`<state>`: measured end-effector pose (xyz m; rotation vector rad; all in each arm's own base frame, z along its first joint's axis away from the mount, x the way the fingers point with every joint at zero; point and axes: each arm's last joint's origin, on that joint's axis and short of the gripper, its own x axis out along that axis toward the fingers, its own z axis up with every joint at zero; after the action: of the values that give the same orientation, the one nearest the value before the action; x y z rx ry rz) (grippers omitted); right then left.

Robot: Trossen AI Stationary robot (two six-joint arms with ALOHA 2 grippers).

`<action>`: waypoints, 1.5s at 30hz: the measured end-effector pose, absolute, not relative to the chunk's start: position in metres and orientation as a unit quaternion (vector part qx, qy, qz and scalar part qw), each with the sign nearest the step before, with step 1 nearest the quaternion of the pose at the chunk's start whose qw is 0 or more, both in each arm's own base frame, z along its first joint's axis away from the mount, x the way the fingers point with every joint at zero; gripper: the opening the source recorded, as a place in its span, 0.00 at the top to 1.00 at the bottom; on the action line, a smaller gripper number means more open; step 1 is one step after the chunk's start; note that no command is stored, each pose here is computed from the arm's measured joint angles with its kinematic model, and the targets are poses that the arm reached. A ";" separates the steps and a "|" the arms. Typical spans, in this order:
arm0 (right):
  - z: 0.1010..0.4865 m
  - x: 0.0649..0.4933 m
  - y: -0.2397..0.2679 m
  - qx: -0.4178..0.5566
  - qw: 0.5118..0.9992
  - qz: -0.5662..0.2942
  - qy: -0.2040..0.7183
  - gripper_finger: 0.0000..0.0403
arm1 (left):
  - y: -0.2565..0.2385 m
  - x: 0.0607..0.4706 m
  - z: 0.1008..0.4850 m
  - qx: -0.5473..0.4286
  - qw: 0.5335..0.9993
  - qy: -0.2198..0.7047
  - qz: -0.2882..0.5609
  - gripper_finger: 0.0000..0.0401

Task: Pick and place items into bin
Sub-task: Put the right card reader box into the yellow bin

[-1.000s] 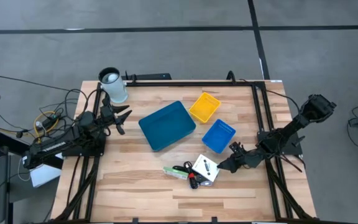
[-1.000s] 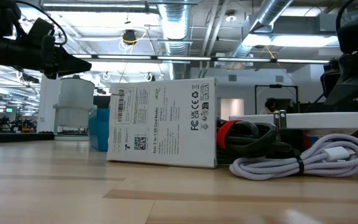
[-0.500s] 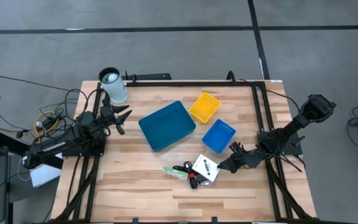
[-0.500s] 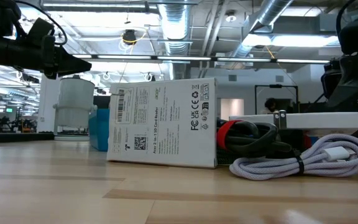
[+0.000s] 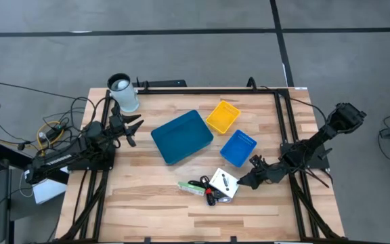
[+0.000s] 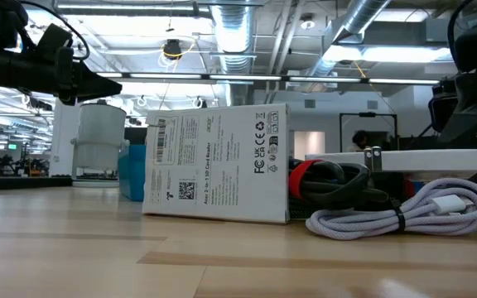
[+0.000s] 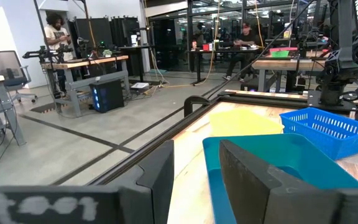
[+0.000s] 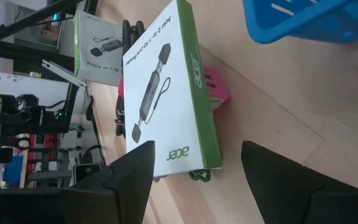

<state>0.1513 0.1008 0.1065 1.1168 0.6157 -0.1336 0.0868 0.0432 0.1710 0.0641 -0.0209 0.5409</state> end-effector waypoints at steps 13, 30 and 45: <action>0.107 0.152 0.101 0.523 0.801 -0.060 0.285 0.42 | 0.043 0.087 0.171 0.032 0.963 -0.010 0.267 0.70; 0.098 0.157 0.107 0.535 0.795 -0.052 0.280 0.42 | 0.043 0.087 0.171 0.032 0.963 -0.010 0.267 0.70; 0.098 0.158 0.108 0.539 0.793 -0.046 0.280 0.42 | 0.043 0.087 0.171 0.032 0.963 -0.010 0.267 0.70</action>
<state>0.1582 0.1081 0.0978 1.1580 0.6021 -0.0981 0.0868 0.0432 0.1710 0.0639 -0.0209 0.5411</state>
